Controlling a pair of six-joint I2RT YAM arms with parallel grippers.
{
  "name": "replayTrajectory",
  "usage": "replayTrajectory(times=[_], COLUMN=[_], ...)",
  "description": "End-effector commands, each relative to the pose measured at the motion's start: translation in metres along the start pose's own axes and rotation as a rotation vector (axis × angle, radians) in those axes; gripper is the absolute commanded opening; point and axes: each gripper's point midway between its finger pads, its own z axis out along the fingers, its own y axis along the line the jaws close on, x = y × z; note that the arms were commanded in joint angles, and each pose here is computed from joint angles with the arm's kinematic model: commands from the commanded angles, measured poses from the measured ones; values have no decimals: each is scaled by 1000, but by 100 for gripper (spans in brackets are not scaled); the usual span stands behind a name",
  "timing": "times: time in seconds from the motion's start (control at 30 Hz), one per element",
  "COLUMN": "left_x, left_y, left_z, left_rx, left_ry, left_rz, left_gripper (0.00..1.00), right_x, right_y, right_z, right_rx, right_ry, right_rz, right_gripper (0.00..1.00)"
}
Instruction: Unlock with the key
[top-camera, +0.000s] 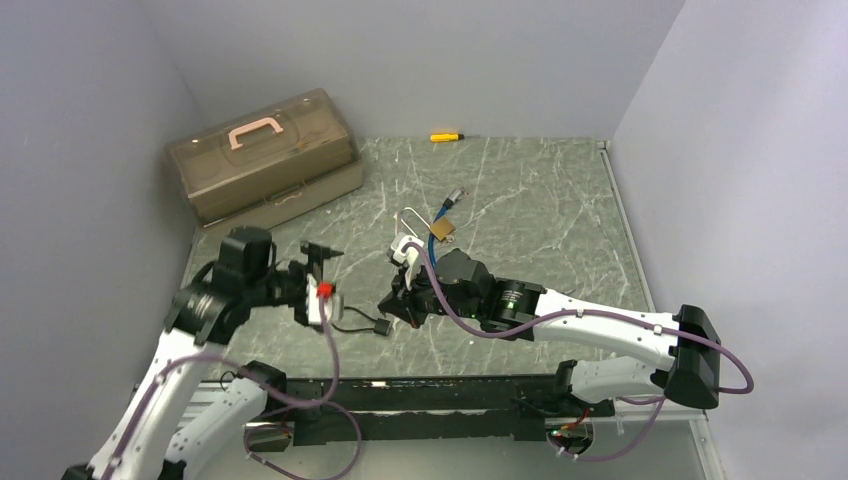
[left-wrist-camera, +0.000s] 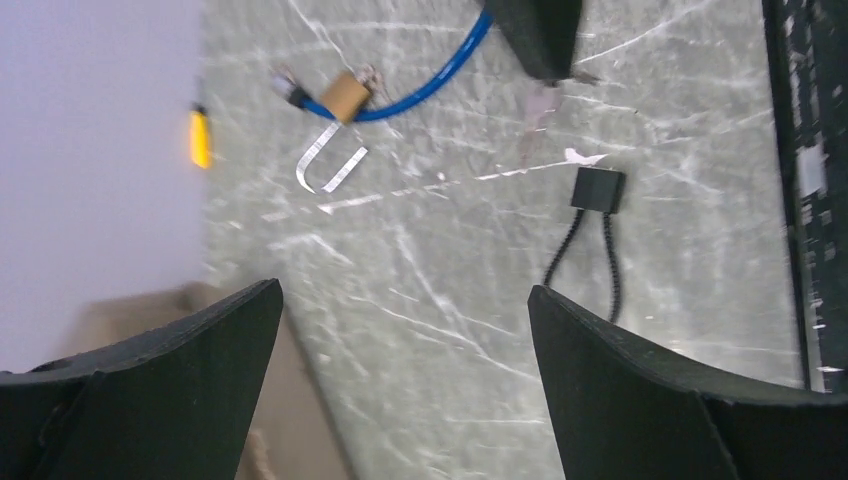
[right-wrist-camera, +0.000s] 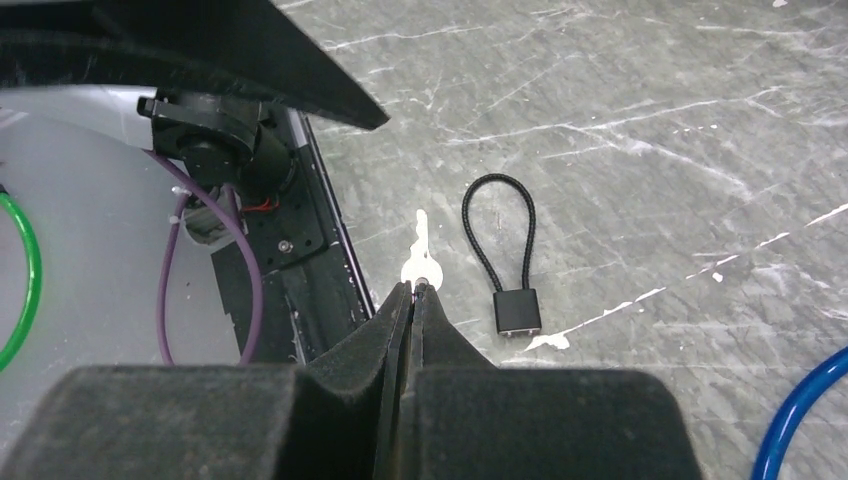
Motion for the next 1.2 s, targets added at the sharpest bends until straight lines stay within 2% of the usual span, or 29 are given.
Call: replayTrajectory(times=[0.0, 0.1, 0.4, 0.67, 1.03, 1.17], left_x=[-16, -22, -21, -30, -36, -36], left_y=[-2, -9, -12, -14, -10, -13], left_z=[-2, 8, 17, 19, 18, 19], left_rx=[-125, -151, -153, -203, -247, -236], left_ry=[-35, -75, -92, -124, -139, -144], left_rz=[325, 372, 411, 469, 509, 515], left_gripper=[99, 98, 62, 53, 28, 13], right_x=[-39, -41, -56, -57, -60, -60], right_y=[15, 16, 19, 17, 15, 15], right_z=[-6, -5, 0, 4, 6, 8], right_rx=[-56, -62, -99, -132, -158, -169], right_ry=[-107, -109, -167, -168, -172, -167], right_rz=[-10, -6, 22, 63, 90, 98], right_gripper=[0, 0, 0, 0, 0, 0])
